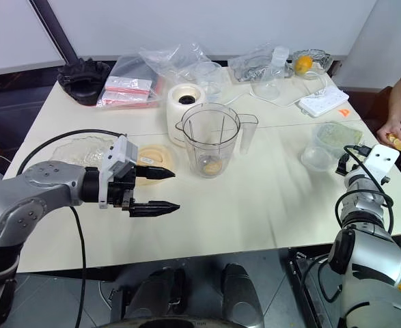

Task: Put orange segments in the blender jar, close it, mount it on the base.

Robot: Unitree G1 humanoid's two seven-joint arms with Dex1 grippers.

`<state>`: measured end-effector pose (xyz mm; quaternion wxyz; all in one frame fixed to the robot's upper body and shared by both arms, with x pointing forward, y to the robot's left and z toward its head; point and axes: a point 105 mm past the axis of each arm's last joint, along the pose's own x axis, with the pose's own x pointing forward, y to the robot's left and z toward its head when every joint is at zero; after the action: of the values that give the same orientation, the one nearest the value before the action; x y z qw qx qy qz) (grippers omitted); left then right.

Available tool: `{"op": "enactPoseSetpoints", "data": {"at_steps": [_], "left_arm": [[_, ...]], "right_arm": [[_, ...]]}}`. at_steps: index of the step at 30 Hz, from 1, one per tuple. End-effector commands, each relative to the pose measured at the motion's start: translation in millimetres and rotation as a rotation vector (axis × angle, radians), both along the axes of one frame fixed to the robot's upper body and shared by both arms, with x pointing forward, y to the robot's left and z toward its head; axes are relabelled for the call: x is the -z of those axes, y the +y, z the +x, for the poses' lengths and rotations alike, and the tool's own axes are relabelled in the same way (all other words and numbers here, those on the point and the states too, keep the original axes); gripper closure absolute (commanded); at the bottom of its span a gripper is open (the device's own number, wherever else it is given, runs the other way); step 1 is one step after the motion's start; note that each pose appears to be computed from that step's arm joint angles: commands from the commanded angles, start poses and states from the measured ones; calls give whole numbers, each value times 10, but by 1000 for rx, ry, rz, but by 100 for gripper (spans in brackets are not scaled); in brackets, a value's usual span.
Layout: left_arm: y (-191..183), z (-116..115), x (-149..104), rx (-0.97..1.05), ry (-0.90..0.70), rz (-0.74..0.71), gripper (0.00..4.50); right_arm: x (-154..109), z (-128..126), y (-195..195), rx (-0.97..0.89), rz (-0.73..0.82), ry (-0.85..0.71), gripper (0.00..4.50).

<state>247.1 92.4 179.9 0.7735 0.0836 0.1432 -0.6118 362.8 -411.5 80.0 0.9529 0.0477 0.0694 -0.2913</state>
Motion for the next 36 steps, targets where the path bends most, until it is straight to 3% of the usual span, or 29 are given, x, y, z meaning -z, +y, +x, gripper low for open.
{"op": "enactPoseSetpoints", "data": {"at_steps": [1, 3, 9, 17, 22, 27, 36], "left_arm": [[3, -45, -90, 5, -36, -10, 0], [6, -50, -91, 1, -35, -10, 0], [6, -58, -85, -5, -34, -11, 0], [-3, -55, -80, -5, -31, -12, 0], [-9, -53, -71, -2, -30, -13, 0], [3, -6, -102, 3, -34, -20, 0], [80, 128, -268, -7, -56, -67, 0]], "right_arm": [[-139, 78, 28, -21, -15, -40, 57], [-135, 83, 37, -25, -20, -36, 137], [-121, 87, 54, -35, -28, -28, 446], [-115, 87, 67, -51, -38, -30, 446], [-266, 177, 152, -112, -59, -93, 446], [-638, 301, 240, -174, -66, -243, 446], [-1432, 380, 317, -309, -236, -347, 446]]}}
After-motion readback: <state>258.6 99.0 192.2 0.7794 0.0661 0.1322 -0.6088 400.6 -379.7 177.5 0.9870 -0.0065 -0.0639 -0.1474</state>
